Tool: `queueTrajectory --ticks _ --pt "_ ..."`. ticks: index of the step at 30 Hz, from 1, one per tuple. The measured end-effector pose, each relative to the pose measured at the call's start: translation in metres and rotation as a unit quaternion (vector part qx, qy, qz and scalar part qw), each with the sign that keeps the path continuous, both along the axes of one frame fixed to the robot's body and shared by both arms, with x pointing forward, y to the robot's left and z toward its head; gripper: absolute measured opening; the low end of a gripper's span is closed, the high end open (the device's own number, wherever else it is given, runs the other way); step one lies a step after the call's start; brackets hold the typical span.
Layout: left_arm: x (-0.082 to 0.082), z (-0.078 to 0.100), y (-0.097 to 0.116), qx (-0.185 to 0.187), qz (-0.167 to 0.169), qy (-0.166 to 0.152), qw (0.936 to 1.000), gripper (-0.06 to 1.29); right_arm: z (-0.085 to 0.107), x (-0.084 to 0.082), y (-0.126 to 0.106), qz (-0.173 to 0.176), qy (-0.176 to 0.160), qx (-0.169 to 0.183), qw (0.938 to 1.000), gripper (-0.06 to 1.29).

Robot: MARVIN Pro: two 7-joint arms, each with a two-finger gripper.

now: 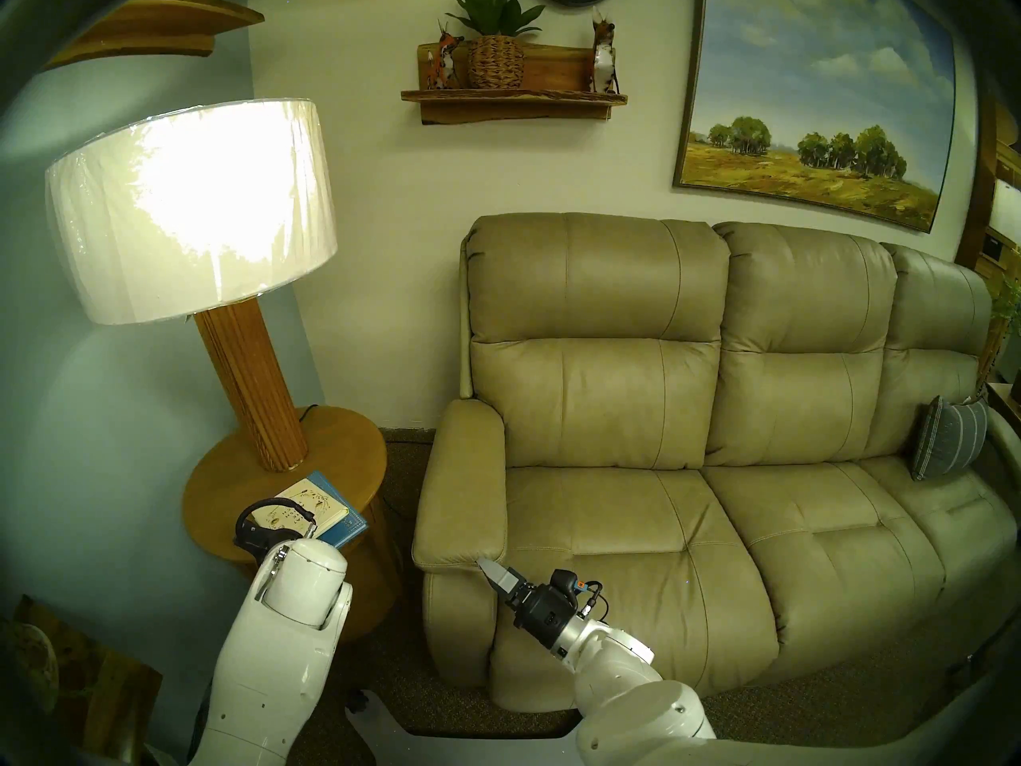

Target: Move books from sofa to side table

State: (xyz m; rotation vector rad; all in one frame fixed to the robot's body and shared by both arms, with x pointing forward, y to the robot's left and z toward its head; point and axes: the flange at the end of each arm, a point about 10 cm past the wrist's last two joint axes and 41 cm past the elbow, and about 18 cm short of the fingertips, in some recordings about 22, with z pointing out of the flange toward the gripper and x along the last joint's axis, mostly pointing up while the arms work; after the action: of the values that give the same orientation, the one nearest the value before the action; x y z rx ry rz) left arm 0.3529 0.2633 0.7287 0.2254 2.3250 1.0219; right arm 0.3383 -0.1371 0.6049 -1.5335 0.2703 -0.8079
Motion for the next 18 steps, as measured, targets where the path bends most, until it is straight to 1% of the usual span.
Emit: queueTrajectory --ticks 4,8,10,12,14,18 --pt "-0.001 -0.008 0.000 -0.004 -0.002 0.007 1.0000 1.24 0.000 -0.001 -0.001 0.001 -0.001 -0.002 1.0000 1.23" --pt "0.003 -0.018 0.008 -0.002 0.001 0.022 0.9998 1.24 0.000 -0.002 -0.003 0.000 -0.001 -0.003 1.0000 1.23" --pt "0.006 -0.020 0.011 -0.002 0.003 0.024 0.9997 1.24 0.000 -0.002 -0.003 0.000 -0.002 -0.004 1.0000 1.23" --pt "0.009 -0.019 0.013 -0.001 0.003 0.021 0.9998 1.24 0.000 -0.002 -0.004 0.000 -0.002 -0.005 1.0000 1.23" --pt "0.012 -0.013 0.013 0.001 -0.002 0.010 0.9999 1.24 0.000 -0.002 -0.004 -0.001 -0.003 -0.006 1.0000 1.23" --pt "0.014 0.001 0.001 0.010 -0.015 -0.015 0.9997 1.24 0.000 -0.001 -0.004 -0.001 -0.003 -0.006 1.0000 1.23"
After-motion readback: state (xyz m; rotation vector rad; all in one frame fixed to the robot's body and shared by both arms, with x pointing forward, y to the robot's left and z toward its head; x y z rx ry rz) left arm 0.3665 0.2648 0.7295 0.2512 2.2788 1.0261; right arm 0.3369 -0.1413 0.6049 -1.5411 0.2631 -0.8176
